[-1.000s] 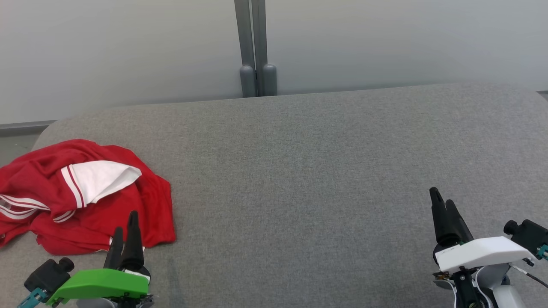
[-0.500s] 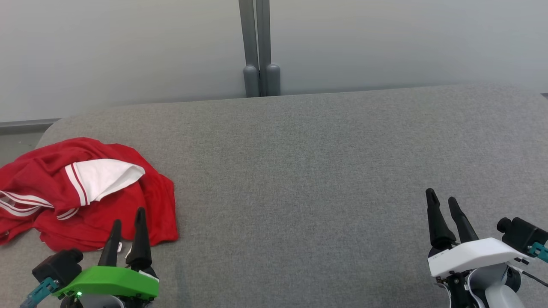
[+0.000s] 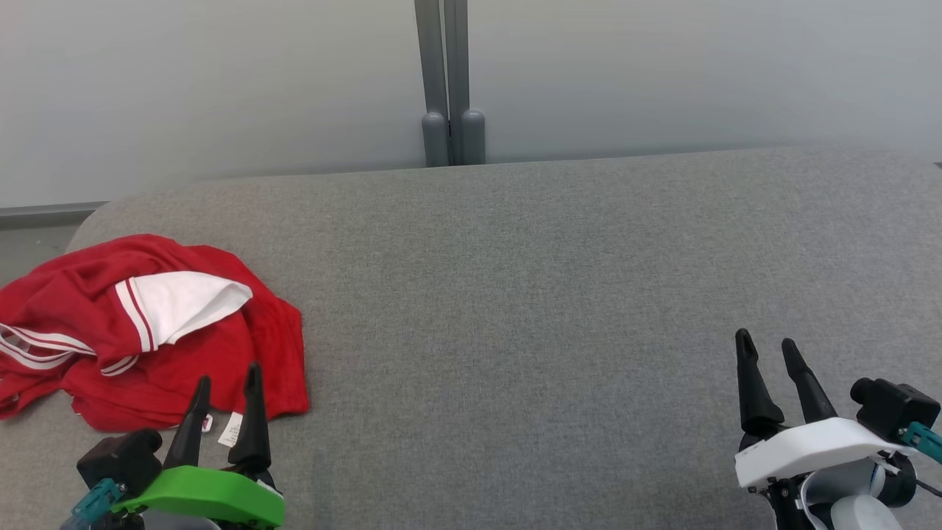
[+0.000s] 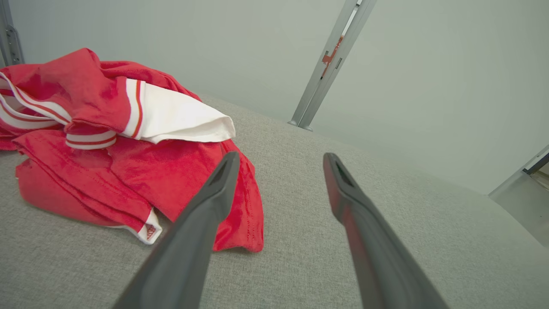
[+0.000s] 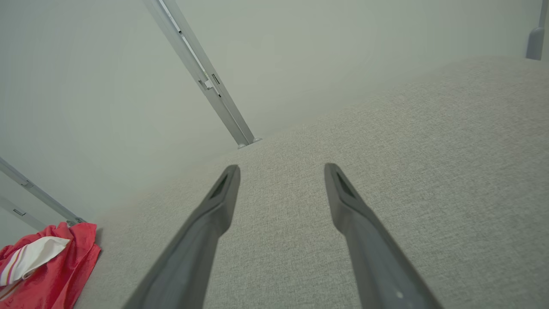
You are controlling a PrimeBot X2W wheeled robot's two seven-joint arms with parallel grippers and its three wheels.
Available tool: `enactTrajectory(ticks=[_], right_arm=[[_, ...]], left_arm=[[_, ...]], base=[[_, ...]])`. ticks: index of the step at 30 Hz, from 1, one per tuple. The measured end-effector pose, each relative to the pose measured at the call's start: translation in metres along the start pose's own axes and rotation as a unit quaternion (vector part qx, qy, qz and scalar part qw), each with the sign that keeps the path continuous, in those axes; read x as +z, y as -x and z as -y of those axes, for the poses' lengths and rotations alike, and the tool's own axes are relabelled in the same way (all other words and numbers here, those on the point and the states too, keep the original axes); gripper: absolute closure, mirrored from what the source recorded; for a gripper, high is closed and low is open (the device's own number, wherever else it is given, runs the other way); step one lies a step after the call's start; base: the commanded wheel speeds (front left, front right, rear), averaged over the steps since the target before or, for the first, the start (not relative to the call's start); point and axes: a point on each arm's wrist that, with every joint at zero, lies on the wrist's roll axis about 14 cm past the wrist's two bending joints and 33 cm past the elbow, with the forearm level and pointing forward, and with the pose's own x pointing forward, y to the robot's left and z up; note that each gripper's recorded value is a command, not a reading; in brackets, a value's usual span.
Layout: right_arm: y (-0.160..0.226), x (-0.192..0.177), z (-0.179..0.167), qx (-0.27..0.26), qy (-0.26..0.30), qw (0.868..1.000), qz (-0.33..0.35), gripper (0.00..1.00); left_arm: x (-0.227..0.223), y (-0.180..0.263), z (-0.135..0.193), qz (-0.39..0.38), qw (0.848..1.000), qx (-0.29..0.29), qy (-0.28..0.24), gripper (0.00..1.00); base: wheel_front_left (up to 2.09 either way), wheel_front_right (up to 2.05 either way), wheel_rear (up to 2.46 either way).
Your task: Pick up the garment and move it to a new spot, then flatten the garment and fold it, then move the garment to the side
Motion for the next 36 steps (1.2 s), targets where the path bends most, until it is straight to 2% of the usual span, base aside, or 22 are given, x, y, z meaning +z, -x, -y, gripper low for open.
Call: enactTrajectory(ticks=[23, 32, 36], right_arm=[[0.002, 0.001, -0.001, 0.012, 0.121, 0.993, 0.009, 0.00], [0.005, -0.003, 0.004, 0.011, 0.152, 0.988, 0.004, 0.00], [0.005, -0.005, 0.004, 0.012, 0.160, 0.987, 0.002, 0.00]], left_arm=[[-0.007, 0.004, 0.007, 0.000, 0.993, -0.023, -0.112, 0.00], [-0.015, 0.009, 0.000, -0.010, 0.990, -0.018, -0.138, 0.00], [-0.017, 0.010, -0.002, -0.011, 0.991, -0.015, -0.135, 0.00]], base=[[0.00, 0.00, 0.00], [0.00, 0.00, 0.00], [0.00, 0.00, 0.00]])
